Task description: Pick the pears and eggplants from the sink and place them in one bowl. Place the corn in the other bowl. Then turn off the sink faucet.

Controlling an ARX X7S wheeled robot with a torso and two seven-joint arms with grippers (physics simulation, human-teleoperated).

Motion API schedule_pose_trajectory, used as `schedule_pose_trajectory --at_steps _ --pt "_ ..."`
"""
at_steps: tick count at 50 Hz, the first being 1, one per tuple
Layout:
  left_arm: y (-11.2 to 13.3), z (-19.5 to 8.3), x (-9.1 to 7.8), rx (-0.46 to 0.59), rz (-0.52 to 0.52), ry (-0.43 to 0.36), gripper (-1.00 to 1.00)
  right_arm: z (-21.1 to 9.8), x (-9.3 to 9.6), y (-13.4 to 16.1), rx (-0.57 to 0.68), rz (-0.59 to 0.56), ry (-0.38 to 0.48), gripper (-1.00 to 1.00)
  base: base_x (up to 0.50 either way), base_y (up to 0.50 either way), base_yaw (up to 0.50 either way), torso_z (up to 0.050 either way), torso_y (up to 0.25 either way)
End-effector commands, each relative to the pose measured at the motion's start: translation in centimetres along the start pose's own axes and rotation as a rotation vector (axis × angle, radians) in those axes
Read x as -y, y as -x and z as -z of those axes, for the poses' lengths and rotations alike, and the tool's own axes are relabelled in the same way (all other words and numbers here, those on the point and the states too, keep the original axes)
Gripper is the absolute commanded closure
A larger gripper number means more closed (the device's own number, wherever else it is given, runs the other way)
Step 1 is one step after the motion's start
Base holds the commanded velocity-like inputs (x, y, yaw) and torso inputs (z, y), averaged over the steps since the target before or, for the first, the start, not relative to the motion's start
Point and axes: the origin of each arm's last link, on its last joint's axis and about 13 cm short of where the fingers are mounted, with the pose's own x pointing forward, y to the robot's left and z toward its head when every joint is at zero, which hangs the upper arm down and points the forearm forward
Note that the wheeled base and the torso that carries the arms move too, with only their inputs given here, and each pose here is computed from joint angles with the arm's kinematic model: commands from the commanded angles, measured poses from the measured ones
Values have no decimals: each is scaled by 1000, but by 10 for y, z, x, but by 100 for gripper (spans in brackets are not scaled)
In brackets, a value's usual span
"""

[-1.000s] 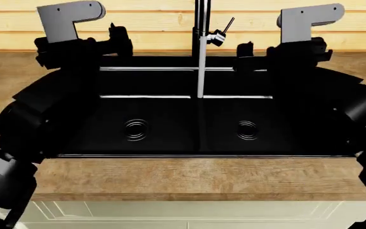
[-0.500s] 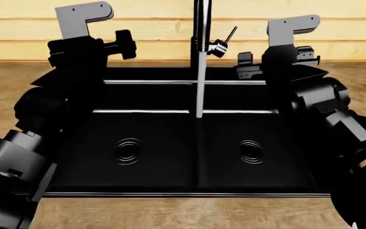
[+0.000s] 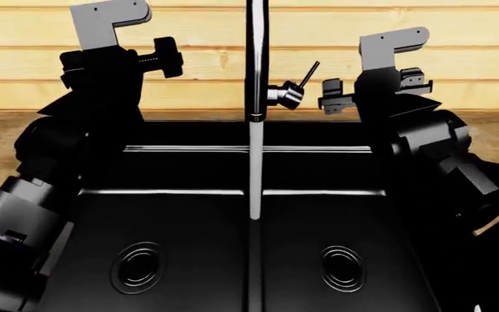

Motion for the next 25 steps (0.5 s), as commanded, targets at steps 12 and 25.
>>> schedule_pose_trajectory --at_steps 12,25 --pt "1 0 -3 6 -11 -8 -100 10 -2 -2 -51 -21 -23 -100 189 36 0 0 0" --pt "3 2 -2 3 56 -32 -100 20 -18 -8 2 -78 61 -100 0 0 0 0 0"
